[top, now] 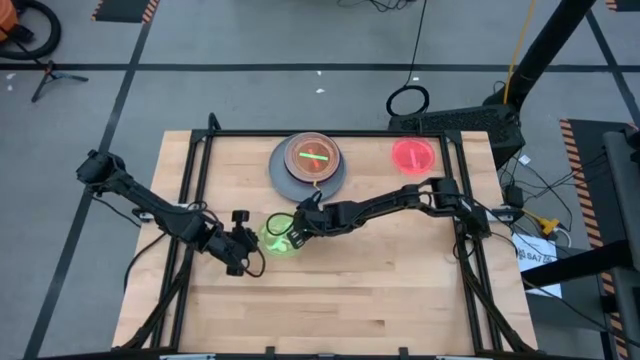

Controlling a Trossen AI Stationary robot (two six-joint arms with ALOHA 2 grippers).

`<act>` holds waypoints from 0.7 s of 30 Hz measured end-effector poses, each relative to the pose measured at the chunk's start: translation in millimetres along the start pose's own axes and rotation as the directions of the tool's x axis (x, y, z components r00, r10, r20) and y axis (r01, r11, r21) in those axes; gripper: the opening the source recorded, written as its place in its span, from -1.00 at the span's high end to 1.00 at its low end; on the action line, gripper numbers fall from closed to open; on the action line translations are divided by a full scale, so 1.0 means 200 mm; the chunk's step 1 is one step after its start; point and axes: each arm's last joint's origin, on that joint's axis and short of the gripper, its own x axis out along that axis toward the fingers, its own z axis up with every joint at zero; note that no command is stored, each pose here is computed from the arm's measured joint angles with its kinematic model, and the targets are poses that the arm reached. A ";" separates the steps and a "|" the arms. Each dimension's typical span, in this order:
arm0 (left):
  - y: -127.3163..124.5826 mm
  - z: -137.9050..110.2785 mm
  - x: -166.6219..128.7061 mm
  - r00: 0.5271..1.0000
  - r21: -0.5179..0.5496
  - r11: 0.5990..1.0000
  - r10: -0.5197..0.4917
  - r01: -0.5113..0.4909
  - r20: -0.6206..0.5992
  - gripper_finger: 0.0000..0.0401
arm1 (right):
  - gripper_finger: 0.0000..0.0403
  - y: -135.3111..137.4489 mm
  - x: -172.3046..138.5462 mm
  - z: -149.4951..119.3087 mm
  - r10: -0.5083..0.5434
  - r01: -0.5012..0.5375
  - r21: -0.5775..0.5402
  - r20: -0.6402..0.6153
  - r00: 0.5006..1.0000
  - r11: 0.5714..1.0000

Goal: Stack plastic plates
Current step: Stack the green plate on top of the other green plate

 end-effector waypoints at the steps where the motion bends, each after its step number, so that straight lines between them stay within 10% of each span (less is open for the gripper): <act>1: 0.00 0.00 0.00 1.000 -0.004 1.000 0.001 -0.001 0.001 0.54 | 0.54 0.00 0.00 0.00 0.000 0.000 0.000 0.000 1.000 1.000; 21: 0.00 0.00 0.00 1.000 -0.012 1.000 0.001 -0.001 0.001 0.54 | 0.95 0.00 0.00 0.00 -0.002 0.002 -0.028 0.003 1.000 1.000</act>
